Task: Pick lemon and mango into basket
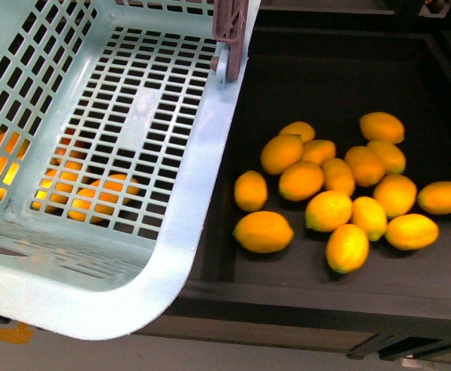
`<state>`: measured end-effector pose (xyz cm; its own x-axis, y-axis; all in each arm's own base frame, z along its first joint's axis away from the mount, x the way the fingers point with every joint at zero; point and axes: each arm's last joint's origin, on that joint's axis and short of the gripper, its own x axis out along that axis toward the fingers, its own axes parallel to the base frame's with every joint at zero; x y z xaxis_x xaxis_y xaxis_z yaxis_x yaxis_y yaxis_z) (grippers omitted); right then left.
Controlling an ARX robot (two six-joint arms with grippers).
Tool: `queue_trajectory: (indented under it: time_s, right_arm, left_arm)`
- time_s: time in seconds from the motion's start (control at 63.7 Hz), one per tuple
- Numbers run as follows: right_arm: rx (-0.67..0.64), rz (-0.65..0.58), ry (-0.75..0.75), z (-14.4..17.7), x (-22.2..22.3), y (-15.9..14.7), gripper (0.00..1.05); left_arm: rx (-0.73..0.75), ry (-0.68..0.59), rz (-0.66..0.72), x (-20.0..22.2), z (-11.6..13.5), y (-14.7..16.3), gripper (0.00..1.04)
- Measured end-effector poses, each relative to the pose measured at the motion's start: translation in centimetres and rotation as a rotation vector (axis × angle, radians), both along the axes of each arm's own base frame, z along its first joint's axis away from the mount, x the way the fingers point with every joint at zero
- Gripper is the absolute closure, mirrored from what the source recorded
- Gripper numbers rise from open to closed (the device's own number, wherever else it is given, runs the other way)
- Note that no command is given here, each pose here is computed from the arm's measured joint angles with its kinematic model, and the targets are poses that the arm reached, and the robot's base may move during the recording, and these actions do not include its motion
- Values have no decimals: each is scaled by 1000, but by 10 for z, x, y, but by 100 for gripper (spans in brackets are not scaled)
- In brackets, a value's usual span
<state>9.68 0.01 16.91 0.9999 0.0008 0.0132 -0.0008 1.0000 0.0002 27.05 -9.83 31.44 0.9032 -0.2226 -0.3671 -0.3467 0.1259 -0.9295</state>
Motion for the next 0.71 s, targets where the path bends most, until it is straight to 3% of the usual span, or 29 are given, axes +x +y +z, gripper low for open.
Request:
queue_trajectory:
  time_s: [0.581, 0.706]
  right_arm:
    - [0, 3, 2, 0, 0, 0, 9]
    - [0, 3, 2, 0, 0, 0, 9]
  left_arm:
    - [29, -9, 36, 1, 0, 5, 88]
    - [274, 115, -86, 13, -1, -8, 88]
